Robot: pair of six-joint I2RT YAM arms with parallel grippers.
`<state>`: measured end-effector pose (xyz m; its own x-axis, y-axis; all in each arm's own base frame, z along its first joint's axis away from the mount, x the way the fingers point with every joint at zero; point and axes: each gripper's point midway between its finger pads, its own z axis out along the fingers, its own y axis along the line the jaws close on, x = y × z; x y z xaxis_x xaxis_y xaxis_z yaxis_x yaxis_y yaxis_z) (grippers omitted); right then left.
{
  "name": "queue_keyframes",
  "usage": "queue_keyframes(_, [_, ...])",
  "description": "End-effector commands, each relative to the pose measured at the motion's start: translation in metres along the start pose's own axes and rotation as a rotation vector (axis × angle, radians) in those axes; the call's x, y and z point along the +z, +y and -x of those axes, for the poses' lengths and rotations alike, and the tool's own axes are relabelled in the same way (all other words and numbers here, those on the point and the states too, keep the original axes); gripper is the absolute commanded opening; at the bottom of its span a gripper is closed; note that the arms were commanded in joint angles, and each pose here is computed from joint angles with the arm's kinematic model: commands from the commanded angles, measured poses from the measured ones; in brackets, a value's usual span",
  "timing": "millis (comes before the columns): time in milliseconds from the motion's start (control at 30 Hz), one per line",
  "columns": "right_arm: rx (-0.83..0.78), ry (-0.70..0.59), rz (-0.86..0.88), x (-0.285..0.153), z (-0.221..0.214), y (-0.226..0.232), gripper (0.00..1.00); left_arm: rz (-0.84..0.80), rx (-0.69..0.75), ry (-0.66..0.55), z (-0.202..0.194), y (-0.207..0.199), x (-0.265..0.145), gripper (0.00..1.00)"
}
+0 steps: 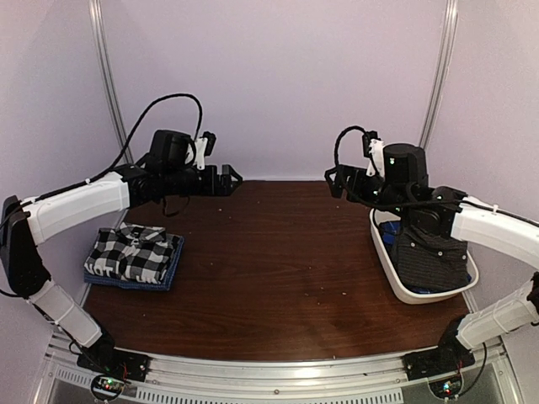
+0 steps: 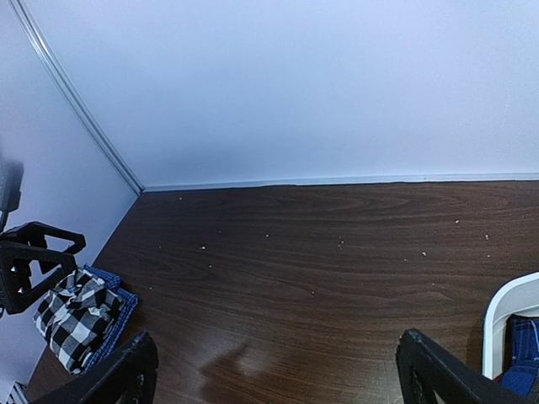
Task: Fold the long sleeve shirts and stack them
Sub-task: Reset both arms
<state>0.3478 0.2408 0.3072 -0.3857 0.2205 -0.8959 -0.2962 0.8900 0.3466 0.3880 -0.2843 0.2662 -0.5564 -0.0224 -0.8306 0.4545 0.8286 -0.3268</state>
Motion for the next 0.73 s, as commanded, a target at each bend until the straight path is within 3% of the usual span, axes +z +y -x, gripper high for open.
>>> queue_keyframes(0, [0.011,-0.016,-0.017,-0.002,0.0009,-0.0061,1.0,-0.015,0.014,-0.074,0.0179,-0.0043,-0.0098,0.98])
queue_keyframes(700, [0.015,-0.012,-0.026,-0.0028,-0.0032,-0.0094,1.0,-0.026,0.017,-0.07,0.0165,-0.0059,-0.0082,0.98])
